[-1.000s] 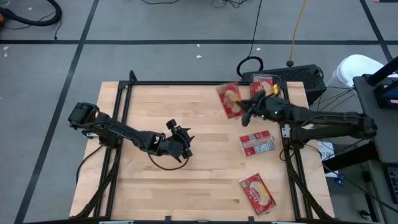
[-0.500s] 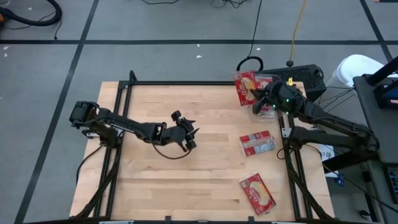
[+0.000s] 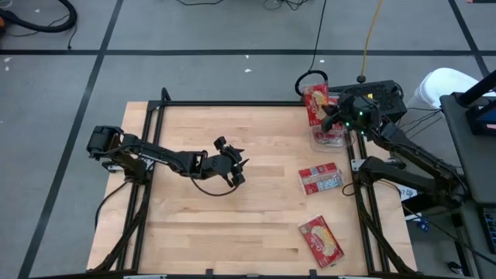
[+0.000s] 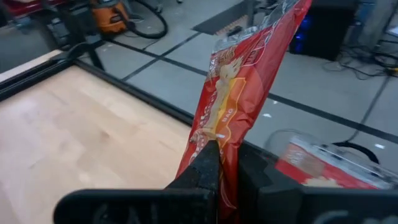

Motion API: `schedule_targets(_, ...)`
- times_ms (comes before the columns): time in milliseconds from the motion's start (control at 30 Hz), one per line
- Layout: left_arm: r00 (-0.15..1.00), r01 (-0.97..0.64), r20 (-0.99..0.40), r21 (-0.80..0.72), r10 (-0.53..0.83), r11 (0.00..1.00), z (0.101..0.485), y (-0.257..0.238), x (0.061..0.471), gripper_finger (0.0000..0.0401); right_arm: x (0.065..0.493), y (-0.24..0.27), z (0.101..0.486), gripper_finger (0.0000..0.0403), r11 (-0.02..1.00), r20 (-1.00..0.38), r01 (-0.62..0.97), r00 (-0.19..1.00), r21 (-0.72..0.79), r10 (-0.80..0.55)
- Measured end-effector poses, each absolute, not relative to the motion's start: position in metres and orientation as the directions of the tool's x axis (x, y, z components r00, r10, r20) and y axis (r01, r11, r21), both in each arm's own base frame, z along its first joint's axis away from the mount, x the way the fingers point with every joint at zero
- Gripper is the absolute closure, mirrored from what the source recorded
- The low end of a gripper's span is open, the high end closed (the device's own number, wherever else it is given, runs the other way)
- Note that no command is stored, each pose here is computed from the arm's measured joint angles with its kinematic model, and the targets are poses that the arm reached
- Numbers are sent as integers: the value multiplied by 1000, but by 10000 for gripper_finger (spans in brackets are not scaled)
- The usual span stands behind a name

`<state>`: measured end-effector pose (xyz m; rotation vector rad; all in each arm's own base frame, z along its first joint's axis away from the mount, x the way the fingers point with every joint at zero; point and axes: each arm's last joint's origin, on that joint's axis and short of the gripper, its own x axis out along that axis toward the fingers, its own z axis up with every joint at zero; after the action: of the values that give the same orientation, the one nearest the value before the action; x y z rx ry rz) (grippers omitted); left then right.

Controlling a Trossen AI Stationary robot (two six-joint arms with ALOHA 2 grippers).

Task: Sort popcorn bags into baskets
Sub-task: Put the red popcorn bag into the transparent bin

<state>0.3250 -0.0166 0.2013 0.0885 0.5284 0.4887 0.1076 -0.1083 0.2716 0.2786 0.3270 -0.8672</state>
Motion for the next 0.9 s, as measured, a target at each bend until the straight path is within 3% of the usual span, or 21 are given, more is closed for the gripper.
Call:
schedule_targets(400,754,-422,-459,209,470,882,202,-16,325,215,95,-119,266,394,498,-445,857,499,129,-743)
schedule_targets(600,755,-421,-457,210,470,882,202,-16,325,215,90,-123,258,394,386,-508,920,364,66,-781)
schedule_targets(900,755,-422,-457,210,470,882,202,-16,325,215,92,-126,245,394,374,-550,926,342,57,-762)
